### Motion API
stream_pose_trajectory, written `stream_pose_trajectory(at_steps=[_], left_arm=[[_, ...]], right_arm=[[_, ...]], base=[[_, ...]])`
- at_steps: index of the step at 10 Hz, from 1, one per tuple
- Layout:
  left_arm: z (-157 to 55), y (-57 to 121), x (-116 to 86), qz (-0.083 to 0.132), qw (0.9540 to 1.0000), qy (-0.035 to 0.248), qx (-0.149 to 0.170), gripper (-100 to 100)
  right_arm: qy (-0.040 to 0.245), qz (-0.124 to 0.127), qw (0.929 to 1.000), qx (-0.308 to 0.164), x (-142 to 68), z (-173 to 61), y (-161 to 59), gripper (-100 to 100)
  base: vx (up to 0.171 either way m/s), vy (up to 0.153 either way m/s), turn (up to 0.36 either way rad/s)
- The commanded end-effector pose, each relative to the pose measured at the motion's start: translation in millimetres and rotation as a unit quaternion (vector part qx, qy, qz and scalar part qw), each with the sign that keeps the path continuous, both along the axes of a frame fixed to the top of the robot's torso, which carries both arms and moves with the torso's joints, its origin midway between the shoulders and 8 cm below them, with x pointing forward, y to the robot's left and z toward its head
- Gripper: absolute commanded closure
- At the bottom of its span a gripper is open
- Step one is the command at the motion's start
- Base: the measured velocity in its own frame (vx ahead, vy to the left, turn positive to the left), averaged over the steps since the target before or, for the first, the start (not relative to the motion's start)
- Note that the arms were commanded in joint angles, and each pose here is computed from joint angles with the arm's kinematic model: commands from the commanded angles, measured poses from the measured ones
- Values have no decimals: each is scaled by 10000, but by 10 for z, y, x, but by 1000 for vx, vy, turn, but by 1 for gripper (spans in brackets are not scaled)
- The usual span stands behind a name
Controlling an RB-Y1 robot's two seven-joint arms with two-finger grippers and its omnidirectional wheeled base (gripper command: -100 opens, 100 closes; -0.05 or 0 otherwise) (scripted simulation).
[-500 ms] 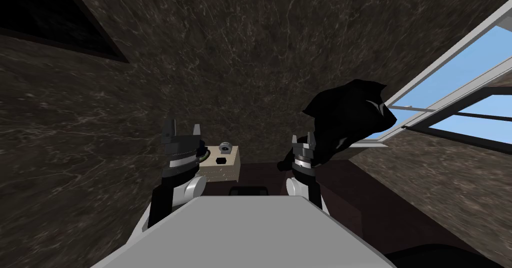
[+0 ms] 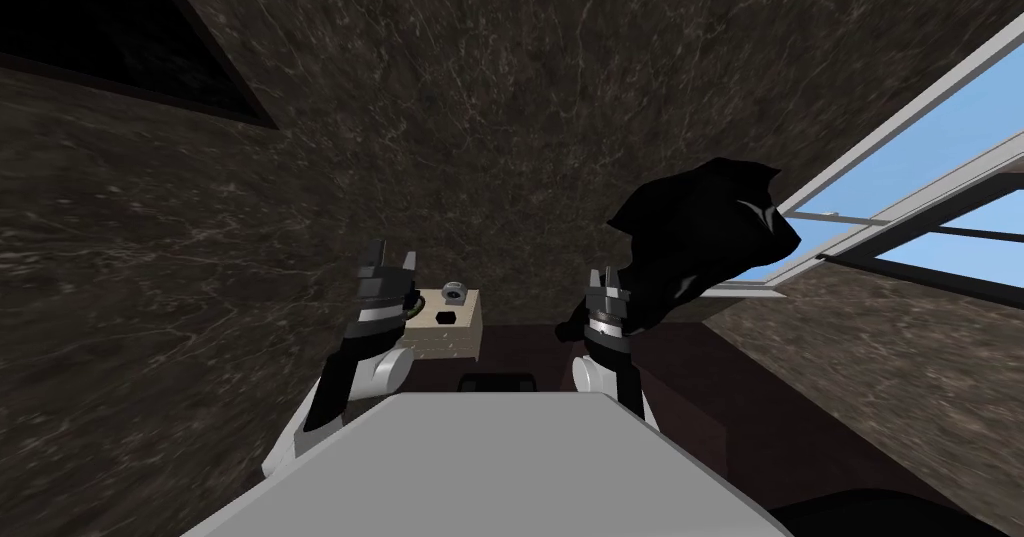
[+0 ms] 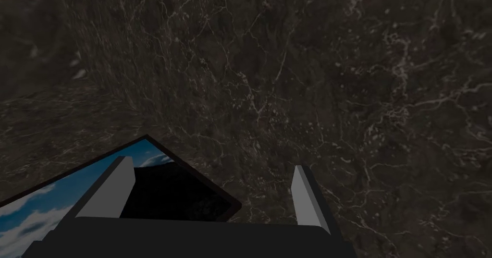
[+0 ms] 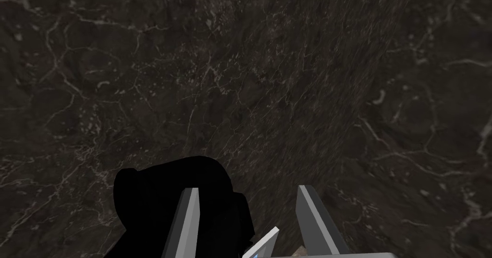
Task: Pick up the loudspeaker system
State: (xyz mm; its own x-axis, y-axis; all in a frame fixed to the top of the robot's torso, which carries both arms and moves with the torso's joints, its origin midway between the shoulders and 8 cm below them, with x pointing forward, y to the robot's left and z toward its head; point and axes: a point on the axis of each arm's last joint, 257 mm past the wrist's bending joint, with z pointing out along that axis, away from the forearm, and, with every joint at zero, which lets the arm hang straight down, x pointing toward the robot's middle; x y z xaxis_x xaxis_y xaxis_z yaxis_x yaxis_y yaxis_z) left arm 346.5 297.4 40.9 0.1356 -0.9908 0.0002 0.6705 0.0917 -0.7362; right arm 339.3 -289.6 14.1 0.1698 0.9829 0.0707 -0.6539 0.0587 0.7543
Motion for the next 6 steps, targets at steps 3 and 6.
stream_pose_trajectory(at_steps=[3, 6], left_arm=[[-332, -7, 329, -93, 9982, 597, 60, -100], [-509, -4, 485, -130, 9956, 927, 65, -100]], right_arm=[[0, 0, 10000, 0, 0, 0, 0, 0], [0, 0, 10000, 0, 0, 0, 0, 0]], base=[[-38, -1, 28], [-21, -2, 21]])
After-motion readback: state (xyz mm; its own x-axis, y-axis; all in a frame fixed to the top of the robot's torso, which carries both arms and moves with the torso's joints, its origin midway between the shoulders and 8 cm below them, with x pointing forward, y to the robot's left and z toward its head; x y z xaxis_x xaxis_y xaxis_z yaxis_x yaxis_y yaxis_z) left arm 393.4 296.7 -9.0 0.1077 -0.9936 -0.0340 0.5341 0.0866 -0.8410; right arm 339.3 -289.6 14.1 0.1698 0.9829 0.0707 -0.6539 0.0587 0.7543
